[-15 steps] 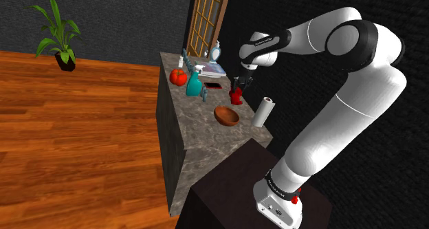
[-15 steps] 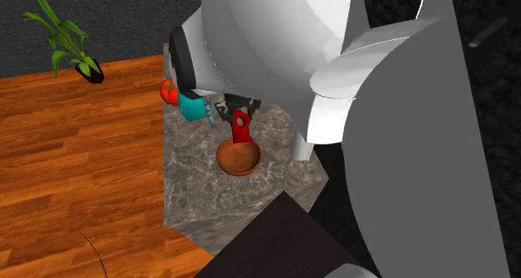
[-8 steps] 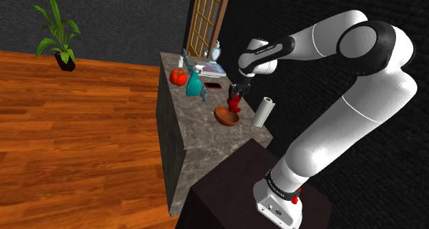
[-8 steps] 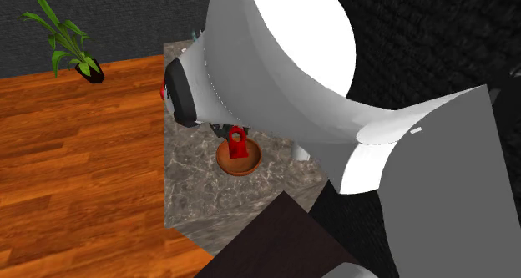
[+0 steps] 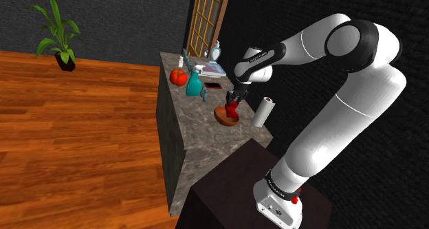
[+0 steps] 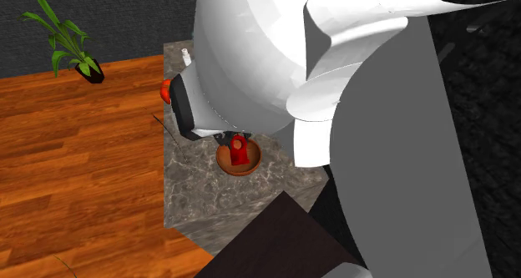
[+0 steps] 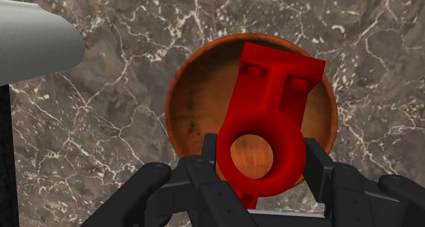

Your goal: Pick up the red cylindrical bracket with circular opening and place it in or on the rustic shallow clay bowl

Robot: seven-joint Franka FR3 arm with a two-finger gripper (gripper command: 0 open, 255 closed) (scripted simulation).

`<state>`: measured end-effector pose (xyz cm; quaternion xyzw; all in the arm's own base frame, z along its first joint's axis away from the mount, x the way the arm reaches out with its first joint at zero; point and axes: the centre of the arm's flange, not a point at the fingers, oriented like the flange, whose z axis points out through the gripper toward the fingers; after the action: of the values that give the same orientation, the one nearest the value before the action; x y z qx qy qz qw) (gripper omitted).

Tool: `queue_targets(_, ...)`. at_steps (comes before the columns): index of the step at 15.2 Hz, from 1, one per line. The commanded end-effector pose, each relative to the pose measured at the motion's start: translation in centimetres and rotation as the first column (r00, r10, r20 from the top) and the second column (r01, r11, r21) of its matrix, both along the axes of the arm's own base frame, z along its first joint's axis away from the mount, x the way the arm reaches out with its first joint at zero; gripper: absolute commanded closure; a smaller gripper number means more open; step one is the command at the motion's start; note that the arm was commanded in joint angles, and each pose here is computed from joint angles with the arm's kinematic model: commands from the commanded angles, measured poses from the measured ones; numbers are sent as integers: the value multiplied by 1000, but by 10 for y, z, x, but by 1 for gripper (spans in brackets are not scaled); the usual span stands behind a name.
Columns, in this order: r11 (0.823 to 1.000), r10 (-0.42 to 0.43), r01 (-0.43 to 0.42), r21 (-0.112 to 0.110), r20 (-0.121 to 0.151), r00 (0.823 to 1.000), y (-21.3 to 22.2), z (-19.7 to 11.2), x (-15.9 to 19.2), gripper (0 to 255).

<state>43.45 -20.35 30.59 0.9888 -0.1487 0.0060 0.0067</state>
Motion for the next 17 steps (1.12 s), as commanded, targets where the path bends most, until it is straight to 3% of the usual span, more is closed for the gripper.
queue_targets(1,1000,0,0,0,1,1000,0,-8,0,255)
queue_targets(9,1000,0,0,0,1,1000,0,-8,0,255)
queue_targets(10,1000,0,0,0,1,1000,0,-8,0,0)
queue_targets(15,1000,0,0,0,1,1000,0,-8,0,0)
queue_targets(17,1000,0,0,0,1,1000,0,18,-1,0)
